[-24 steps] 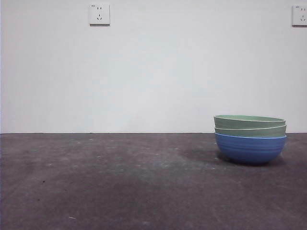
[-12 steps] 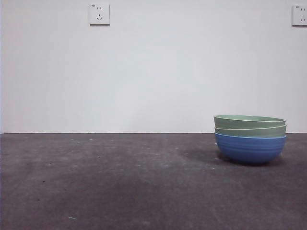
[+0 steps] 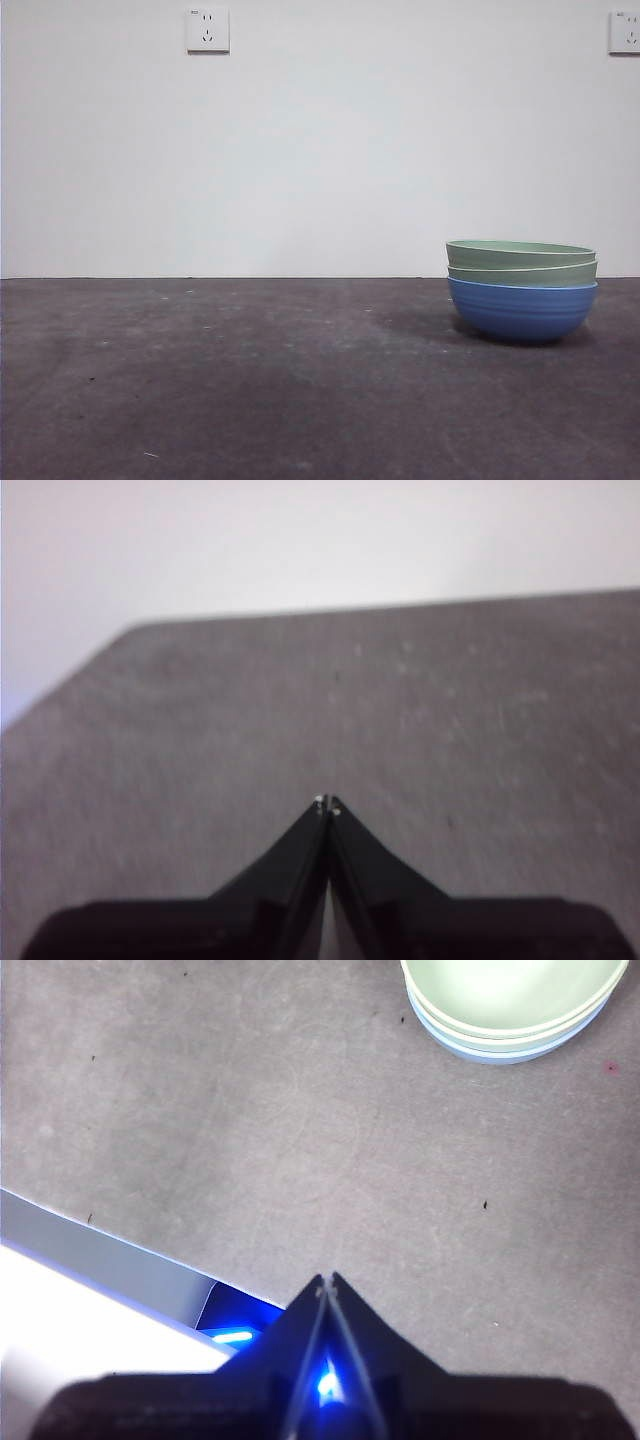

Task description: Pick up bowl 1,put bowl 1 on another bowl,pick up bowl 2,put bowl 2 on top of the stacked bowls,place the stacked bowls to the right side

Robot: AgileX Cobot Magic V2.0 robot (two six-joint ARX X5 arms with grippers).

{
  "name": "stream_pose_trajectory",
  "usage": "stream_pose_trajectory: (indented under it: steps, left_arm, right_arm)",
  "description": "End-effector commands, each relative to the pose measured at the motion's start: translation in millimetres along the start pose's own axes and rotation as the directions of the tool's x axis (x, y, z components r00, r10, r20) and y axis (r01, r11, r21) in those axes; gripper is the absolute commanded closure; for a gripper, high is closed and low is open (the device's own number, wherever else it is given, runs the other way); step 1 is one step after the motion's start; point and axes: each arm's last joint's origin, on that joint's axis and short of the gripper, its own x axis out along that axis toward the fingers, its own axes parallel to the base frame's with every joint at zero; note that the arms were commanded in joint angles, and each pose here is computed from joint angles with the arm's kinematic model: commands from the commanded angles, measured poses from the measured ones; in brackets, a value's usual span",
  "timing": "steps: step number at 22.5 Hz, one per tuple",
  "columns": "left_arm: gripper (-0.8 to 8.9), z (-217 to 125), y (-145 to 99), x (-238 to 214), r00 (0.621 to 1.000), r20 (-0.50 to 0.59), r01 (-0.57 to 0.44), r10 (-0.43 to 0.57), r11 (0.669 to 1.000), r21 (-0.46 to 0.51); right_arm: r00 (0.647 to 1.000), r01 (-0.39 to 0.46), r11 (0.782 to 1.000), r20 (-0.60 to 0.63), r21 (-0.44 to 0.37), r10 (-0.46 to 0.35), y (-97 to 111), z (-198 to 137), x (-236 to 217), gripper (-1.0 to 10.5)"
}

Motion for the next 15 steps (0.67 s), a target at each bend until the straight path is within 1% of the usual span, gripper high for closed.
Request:
stream_pose_trajectory:
  steps: [1, 3, 7, 15]
  left_arm:
    - [8.14, -7.5, -0.4, 0.9, 0.999, -0.045, 0.013, -0.015, 0.999, -0.046]
    - [8.14, -7.3, -1.3, 0.9, 0.998, -0.041, 0.044, -0.046, 0.998, -0.054]
    - [8.14, -7.0, -1.6, 0.9, 0.998, -0.039, 0.047, -0.051, 0.994, -0.096]
    - [8.14, -7.0, -1.4, 0.9, 0.998, -0.039, 0.042, -0.046, 0.995, -0.095]
  right_arm:
    - [1.0, 0.002, 1.0, -0.007, -0.004, -0.002, -0.6, -0.9, 2.7, 9.5]
    - [1.0, 0.002, 1.0, -0.006, -0.004, -0.002, -0.5, -1.0, 2.6, 9.5]
    - [1.0, 0.002, 1.0, -0.007, -0.004, -0.002, -0.6, -0.9, 2.7, 9.5]
    - [1.0, 0.002, 1.0, -0.007, -0.004, -0.002, -0.6, -0.9, 2.7, 9.5]
